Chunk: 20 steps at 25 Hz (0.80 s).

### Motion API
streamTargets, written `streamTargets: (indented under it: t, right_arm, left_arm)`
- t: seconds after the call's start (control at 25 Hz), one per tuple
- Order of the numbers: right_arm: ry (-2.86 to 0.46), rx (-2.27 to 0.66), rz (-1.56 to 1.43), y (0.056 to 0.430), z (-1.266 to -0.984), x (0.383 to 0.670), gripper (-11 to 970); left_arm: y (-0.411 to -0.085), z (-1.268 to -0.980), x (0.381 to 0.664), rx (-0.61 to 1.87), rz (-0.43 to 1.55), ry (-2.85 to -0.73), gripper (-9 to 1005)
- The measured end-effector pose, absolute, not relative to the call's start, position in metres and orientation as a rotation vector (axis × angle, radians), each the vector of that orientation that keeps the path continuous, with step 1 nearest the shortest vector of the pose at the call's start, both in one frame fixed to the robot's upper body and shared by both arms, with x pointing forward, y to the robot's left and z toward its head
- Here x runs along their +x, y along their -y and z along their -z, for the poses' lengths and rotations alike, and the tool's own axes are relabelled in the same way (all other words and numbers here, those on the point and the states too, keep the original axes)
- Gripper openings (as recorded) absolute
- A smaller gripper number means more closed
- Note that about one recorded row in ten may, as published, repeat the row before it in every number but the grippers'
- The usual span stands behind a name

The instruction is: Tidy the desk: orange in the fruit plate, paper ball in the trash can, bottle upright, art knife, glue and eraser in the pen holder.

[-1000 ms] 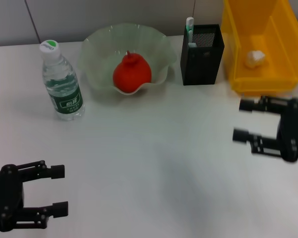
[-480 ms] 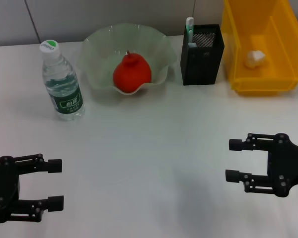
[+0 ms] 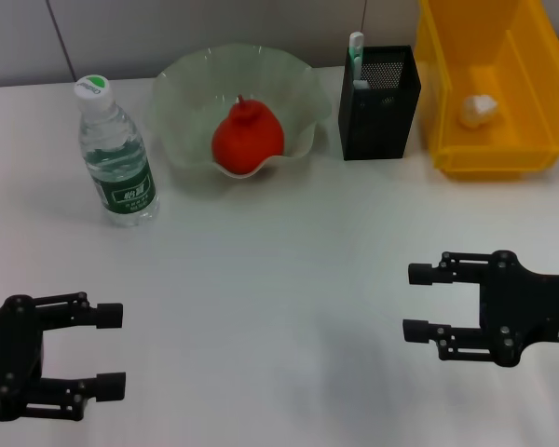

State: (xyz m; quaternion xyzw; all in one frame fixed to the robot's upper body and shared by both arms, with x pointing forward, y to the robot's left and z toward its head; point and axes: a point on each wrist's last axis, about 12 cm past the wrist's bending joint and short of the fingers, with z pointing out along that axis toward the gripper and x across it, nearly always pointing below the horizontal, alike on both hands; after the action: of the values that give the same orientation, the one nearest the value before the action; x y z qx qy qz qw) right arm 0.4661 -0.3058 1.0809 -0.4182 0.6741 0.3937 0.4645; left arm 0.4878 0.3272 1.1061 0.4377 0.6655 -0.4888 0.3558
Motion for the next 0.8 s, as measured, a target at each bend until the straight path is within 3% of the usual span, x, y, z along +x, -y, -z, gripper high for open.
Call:
streamTargets:
  t: [0.8]
  right_arm:
    - [-1.663,-1.014,-0.979,0.3012,-1.0773,0.4709,668]
  left_arm:
    - [-0.3255,-1.1018,0.4856,1.119,1.268,-1.734,833]
